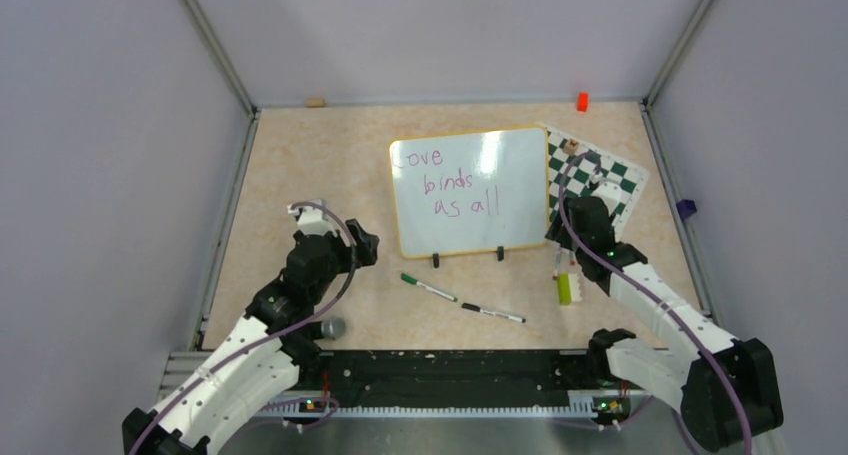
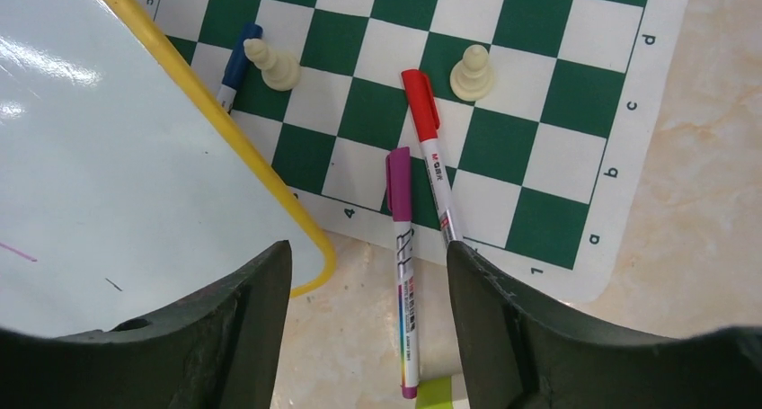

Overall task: Write a sentence on the whiteboard
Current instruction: Put down the whiteboard marker at the center of the board, then reset both arms

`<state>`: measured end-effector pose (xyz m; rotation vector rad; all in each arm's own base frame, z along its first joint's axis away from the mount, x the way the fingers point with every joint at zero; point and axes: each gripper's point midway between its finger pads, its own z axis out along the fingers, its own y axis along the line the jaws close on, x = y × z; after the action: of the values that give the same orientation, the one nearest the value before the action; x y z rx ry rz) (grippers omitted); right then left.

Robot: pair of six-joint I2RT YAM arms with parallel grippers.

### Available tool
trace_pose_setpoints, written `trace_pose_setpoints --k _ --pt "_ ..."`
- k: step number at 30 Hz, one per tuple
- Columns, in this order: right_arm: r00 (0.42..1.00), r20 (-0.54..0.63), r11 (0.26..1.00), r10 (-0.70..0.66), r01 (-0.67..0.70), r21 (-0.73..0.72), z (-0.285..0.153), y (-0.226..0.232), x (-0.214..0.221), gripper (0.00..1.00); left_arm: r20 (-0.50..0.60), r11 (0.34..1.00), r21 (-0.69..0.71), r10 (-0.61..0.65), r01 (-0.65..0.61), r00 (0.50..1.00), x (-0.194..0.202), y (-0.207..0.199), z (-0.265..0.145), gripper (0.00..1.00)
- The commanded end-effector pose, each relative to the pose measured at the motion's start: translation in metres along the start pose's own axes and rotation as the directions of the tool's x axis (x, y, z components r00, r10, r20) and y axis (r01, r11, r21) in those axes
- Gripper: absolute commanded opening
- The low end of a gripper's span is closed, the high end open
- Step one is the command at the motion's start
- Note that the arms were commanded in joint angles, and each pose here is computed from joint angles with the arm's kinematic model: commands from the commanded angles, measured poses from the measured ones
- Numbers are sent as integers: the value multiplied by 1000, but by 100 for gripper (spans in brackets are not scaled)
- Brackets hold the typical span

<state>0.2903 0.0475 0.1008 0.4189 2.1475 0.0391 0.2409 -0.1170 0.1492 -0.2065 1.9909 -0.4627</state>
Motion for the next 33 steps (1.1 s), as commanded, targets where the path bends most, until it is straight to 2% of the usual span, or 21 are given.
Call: trace_pose_setpoints --k 1,7,11,12,13,14,15,17,20,23,26,29,31,33 --pt "998 50 999 30 -28 -28 -7 6 -24 64 60 992 -121 -14 22 998 -12 20 1 98" --pt "989 145 999 40 -43 24 -18 -10 -42 64 74 990 -140 36 -26 997 -16 24 4 98" --pt "954 300 999 24 -12 -42 -27 -10 -57 65 179 980 -189 101 -67 979 -32 36 7 98" --pt "938 345 998 19 3 -63 -29 -9 -60 71 204 974 -204 140 -97 969 -35 39 7 98" --pt "925 379 998 9 15 -60 -29 -12 -62 87 232 969 -215 175 -125 957 -39 42 8 99" --pt "913 407 999 2 13 -34 -28 -18 -64 97 265 963 -230 203 -143 943 -43 45 10 99" --pt "907 422 1000 -6 -1 15 -25 -27 -64 99 293 952 -255 243 -169 925 -45 51 12 99" --pt "911 412 994 -22 -26 110 -19 -42 -63 99 356 927 -326 302 -186 884 -55 63 11 99" --pt "921 377 993 -96 62 101 -7 -34 -57 99 352 875 -378 437 -302 827 -60 68 14 97" --pt "895 432 991 -114 73 110 -1 -36 -58 99 375 851 -417 480 -318 793 -55 83 19 97" --pt "869 483 985 -113 36 166 7 -51 -53 99 364 863 -416 447 -287 817 -50 98 33 94" --pt "830 547 975 -114 -12 222 14 -65 -54 99 351 867 -409 439 -286 827 -55 105 48 87" --pt "812 561 974 -159 38 222 18 -60 -59 97 383 869 -408 442 -280 811 -64 107 52 87" --pt "767 615 978 -183 77 195 16 -55 -70 95 397 869 -425 432 -256 810 -71 114 57 89"
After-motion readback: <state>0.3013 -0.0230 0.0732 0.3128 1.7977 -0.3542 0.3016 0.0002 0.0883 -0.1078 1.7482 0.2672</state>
